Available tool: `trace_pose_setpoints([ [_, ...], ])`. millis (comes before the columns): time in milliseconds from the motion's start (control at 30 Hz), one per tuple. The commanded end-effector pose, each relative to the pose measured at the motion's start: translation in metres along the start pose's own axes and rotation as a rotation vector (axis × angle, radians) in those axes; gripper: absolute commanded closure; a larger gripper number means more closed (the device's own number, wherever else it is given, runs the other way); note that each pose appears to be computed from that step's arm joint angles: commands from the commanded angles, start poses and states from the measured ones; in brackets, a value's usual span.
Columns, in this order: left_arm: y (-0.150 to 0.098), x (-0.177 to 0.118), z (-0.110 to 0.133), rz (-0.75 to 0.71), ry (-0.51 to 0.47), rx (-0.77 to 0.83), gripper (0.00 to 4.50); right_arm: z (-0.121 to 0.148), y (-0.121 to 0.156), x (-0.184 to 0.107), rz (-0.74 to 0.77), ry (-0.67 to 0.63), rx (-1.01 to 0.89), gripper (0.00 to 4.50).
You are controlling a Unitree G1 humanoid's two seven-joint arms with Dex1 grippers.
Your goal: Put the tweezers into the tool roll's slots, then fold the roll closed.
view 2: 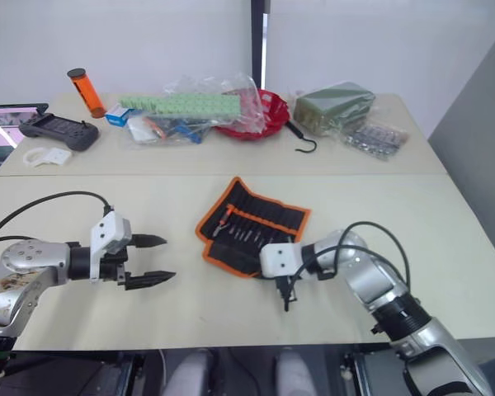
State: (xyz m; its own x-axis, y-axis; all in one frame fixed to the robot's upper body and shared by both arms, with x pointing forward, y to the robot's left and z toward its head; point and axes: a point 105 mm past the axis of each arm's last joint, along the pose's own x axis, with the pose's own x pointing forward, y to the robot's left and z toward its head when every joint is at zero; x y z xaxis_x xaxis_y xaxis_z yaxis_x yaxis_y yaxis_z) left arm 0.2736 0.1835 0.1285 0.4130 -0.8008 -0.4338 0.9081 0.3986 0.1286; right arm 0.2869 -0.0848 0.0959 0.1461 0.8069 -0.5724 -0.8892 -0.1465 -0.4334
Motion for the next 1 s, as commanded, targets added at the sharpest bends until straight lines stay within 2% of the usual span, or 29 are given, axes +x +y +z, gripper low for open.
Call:
trace_pose_setpoints([
  [33, -0.001, 0.007, 0.011, -0.036, -0.024, 0.065, 0.00, -0.004, -0.009, -0.016, -0.072, 0.021, -0.022, 4.46],
  [133, -0.004, 0.015, 0.014, -0.080, -0.016, 0.109, 0.00, -0.013, -0.006, -0.027, -0.087, 0.063, -0.011, 4.46],
  [333, -0.009, 0.031, 0.022, -0.189, 0.003, 0.217, 0.00, 0.000, 0.008, -0.030, -0.098, 0.007, 0.040, 4.46],
  [433, -0.010, 0.038, 0.028, -0.236, 0.001, 0.265, 0.00, 0.007, 0.015, -0.029, -0.104, -0.052, 0.146, 4.46],
  [533, -0.011, 0.043, 0.030, -0.274, -0.002, 0.297, 0.00, 0.012, 0.019, -0.031, -0.109, -0.079, 0.219, 3.58],
  [733, -0.005, 0.050, 0.030, -0.315, 0.005, 0.390, 0.00, 0.008, 0.017, -0.045, -0.199, -0.045, 0.217, 1.52],
  [867, 0.002, 0.063, 0.029, -0.306, 0.017, 0.590, 0.00, 0.003, 0.016, -0.050, -0.257, -0.006, 0.194, 0.17],
  [900, 0.002, 0.066, 0.030, -0.309, 0.003, 0.600, 0.00, 0.002, 0.017, -0.050, -0.257, 0.001, 0.192, 0.03],
  [1000, -0.001, 0.072, 0.030, -0.334, -0.023, 0.626, 0.00, 0.000, 0.020, -0.049, -0.270, 0.007, 0.182, 0.03],
])
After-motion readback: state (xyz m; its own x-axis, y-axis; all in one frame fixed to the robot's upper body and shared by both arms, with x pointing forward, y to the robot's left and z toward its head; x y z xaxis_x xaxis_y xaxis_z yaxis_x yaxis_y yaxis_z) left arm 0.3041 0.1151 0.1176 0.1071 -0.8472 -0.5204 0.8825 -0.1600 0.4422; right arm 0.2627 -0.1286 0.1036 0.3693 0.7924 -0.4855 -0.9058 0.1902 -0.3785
